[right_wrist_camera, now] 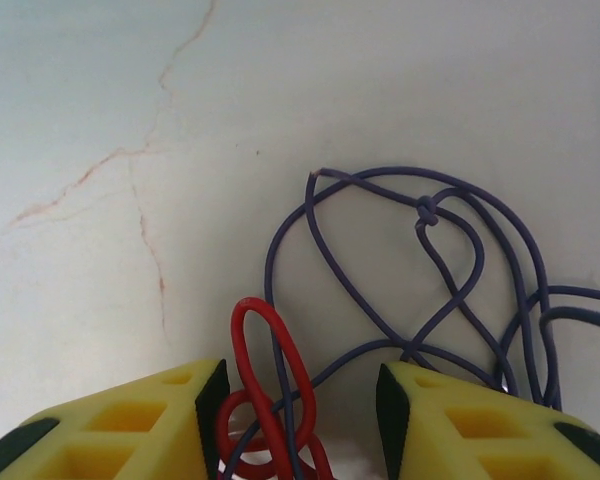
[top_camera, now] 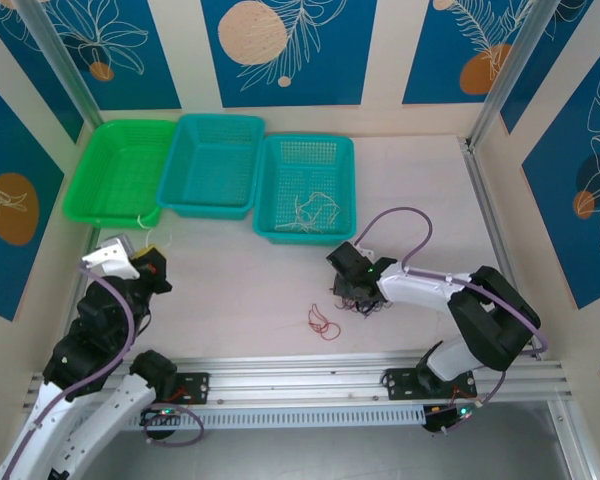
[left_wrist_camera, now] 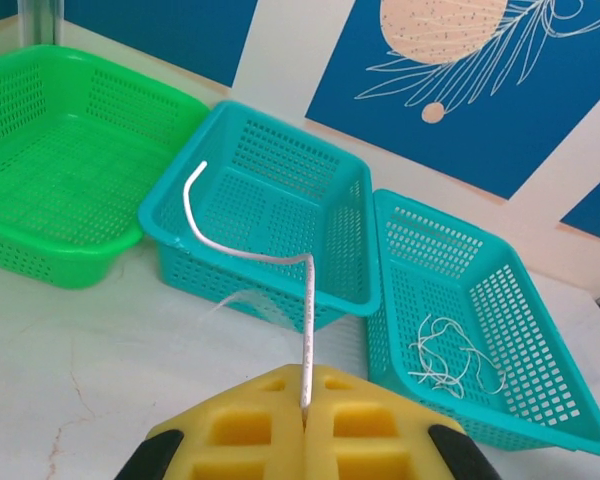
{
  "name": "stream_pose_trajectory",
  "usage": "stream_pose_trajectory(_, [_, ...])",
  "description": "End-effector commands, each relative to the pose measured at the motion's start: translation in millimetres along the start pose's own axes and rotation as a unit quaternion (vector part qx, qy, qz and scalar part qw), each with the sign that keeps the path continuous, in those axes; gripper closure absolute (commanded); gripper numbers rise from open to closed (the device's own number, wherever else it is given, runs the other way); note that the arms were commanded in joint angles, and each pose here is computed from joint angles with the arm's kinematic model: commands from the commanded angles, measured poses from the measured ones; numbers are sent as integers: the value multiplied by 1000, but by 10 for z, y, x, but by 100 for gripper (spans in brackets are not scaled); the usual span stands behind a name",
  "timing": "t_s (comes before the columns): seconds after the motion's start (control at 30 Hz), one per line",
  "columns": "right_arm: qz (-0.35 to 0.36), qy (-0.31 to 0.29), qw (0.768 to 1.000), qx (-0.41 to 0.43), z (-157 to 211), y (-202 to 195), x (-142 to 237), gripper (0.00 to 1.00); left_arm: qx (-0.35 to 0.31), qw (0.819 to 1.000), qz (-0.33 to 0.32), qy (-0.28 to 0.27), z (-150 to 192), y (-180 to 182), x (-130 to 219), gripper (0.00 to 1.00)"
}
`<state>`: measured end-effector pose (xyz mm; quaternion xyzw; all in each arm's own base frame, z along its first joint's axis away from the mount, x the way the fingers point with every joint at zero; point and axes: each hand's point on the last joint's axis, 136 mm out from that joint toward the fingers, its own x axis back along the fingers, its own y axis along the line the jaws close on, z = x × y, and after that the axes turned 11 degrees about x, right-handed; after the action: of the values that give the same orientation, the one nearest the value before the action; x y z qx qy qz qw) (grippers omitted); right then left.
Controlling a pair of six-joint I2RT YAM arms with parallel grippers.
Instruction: Untangle the cables
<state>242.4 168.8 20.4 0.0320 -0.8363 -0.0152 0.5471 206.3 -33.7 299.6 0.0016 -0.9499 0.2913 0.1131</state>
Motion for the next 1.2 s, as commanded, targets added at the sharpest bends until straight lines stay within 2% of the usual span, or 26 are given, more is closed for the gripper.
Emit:
stream_pose_trajectory(0.0, [-41, -3, 999, 26, -8, 161, 149, 54, -14, 1000, 13, 4, -12, -96, -54, 100])
stream_pose_trajectory(0.1, [-103, -27, 993, 42, -139, 400, 404, 44, -15, 999, 44, 20, -17, -279, -88, 100])
stream_pose_trajectory(0.23, [-114, -66, 991, 21, -345, 372, 819, 30, -20, 998, 64, 16, -136, -459, -110, 100])
stream_pose_trajectory(0.4, [-168, -134, 976, 23, -539, 386, 1377, 26, -12, 991, 133, 28, -239, -884, -174, 100])
stream_pose_trajectory(0.47, [-192, -160, 968, 18, -577, 366, 1574, 25, -3, 981, 189, 49, -235, -1190, -214, 100])
stream_pose_trajectory(0.63, [-249, -207, 945, -33, -633, 218, 1907, 16, 18, 939, 323, 117, -258, -2038, -339, 100])
stream_pose_trajectory(0.73, [-285, -227, 930, -57, -635, 171, 2026, 14, 31, 915, 383, 124, -428, -2465, -370, 100])
stream_pose_trajectory(0.83, [-301, -241, 920, -71, -628, 118, 2085, 8, 26, 913, 392, 110, -534, -2687, -574, 100])
stream_pose_trajectory(0.97, [-302, -245, 919, -72, -593, 72, 2096, 1, -4, 931, 353, 92, -487, -2735, -1020, 100])
stream_pose_trajectory(1.03, [-295, -244, 921, -73, -575, 35, 2085, 1, -14, 937, 335, 98, -355, -2731, -1279, 100])
stream_pose_trajectory(1.17, [-287, -245, 923, -76, -562, -15, 2071, 0, -15, 936, 321, 140, 11, -2759, -1700, 100])
